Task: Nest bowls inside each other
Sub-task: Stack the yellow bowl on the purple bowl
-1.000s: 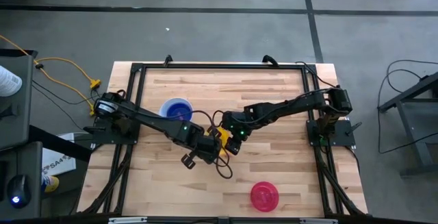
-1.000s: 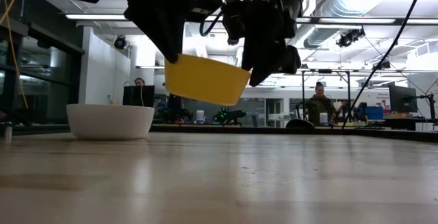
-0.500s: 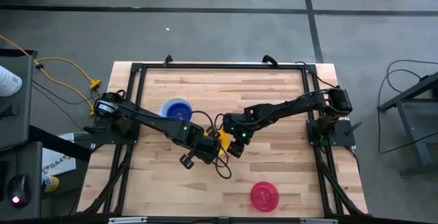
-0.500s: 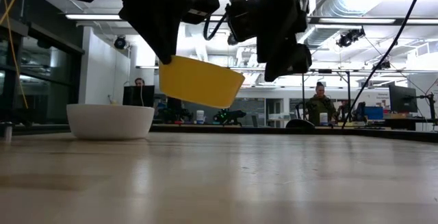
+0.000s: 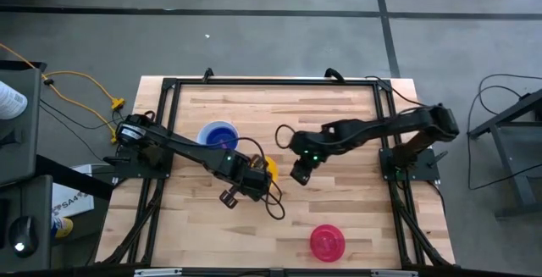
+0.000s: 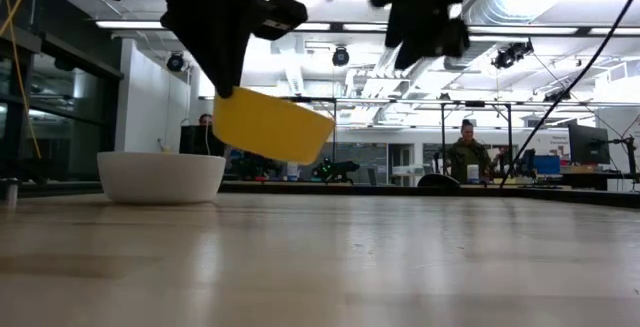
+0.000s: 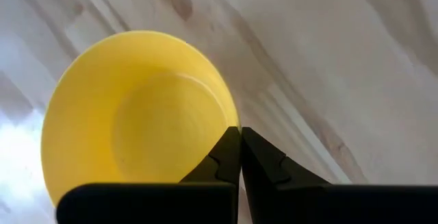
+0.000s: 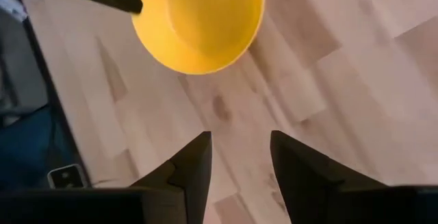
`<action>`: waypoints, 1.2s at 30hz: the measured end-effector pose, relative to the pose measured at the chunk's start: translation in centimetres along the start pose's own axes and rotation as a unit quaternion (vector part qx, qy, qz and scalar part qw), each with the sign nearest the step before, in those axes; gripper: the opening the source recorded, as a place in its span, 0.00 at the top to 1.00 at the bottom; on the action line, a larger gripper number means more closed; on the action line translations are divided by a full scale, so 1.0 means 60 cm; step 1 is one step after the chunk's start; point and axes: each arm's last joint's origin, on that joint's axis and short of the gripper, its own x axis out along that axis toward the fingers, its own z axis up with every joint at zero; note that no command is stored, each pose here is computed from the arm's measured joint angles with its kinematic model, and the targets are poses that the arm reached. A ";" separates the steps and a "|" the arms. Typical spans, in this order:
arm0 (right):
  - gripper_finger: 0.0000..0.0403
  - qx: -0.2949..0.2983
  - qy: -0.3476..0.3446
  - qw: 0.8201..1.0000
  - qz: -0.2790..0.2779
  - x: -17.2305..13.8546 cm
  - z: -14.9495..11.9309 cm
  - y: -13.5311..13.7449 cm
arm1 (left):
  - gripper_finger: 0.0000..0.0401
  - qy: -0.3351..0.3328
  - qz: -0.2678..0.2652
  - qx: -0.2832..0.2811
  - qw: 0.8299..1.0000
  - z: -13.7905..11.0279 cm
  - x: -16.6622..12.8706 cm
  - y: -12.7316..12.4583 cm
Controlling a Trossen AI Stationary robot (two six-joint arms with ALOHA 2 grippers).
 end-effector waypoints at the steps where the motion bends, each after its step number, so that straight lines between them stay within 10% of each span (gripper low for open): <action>1: 0.64 -0.004 -0.012 1.000 -0.009 -0.010 -0.004 0.002 | 1.00 0.003 0.003 -0.003 1.000 -0.002 -0.003 0.000; 17: 0.64 -0.030 -0.053 0.997 -0.054 -0.044 -0.042 0.028 | 1.00 -0.018 0.044 -0.102 0.994 -0.055 -0.099 -0.008; 36: 0.64 -0.054 -0.105 0.993 -0.030 -0.044 -0.065 0.070 | 1.00 -0.026 0.124 -0.245 0.961 -0.188 -0.103 -0.055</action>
